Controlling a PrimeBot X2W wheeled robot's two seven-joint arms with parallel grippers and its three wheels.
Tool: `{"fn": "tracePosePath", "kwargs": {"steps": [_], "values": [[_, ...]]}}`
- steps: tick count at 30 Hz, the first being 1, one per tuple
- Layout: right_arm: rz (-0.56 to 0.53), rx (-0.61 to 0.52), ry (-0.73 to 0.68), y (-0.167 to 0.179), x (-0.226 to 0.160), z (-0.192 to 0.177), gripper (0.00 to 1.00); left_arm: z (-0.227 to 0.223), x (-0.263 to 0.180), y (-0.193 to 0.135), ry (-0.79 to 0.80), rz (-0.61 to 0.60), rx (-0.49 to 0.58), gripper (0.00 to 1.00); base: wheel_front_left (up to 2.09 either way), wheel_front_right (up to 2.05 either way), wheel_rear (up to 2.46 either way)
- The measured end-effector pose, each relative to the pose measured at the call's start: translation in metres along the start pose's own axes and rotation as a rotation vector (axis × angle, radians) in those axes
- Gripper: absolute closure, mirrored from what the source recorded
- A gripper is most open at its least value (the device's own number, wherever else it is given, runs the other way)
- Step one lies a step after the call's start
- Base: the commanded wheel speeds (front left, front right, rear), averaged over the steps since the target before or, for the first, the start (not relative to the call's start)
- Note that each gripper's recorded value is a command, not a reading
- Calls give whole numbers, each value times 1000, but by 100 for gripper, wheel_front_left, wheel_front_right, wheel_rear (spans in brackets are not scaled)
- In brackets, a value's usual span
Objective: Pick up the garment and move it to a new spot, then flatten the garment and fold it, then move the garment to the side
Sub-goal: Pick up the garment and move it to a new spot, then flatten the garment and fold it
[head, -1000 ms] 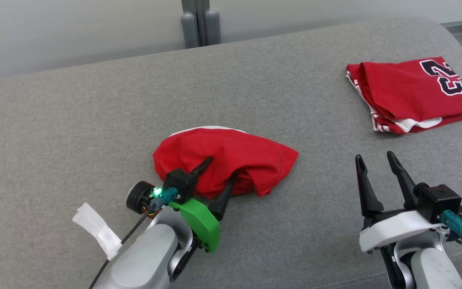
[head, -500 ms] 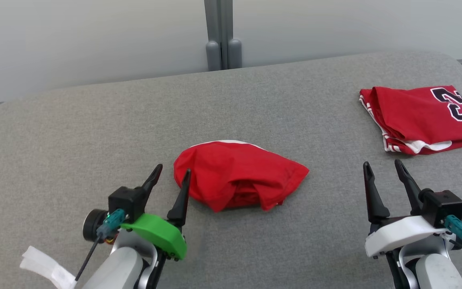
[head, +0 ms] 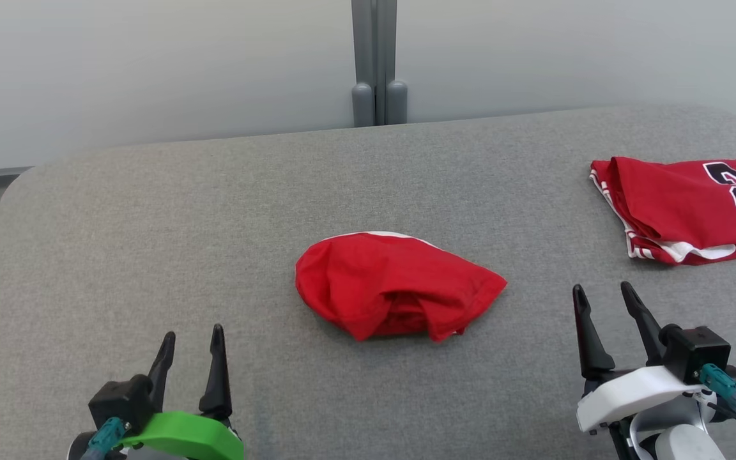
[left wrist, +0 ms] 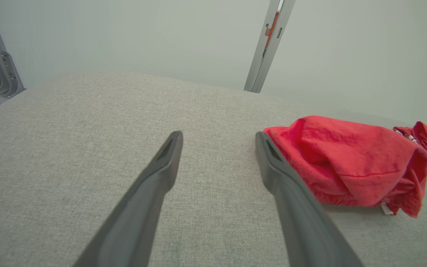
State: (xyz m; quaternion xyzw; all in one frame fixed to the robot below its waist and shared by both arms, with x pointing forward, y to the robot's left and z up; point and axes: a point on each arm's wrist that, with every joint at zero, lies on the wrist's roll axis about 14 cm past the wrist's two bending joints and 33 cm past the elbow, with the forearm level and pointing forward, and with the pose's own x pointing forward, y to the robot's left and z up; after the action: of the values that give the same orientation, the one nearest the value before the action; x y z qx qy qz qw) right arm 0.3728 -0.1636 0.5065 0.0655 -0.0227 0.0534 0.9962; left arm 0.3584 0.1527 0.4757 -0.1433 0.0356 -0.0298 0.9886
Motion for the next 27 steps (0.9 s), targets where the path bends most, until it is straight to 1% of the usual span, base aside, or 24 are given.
{"fn": "tracePosePath", "kwargs": {"steps": [7,14,27], "values": [[20,16,19,7,0,-9,0,4,-9,11,-27,44,19,0,0,0,0],[31,27,41,12,0,-18,0,10,-12,12,-56,51,24,0,0,0,0],[55,17,65,19,3,-26,0,7,-17,19,-52,63,35,0,0,0,0]]}}
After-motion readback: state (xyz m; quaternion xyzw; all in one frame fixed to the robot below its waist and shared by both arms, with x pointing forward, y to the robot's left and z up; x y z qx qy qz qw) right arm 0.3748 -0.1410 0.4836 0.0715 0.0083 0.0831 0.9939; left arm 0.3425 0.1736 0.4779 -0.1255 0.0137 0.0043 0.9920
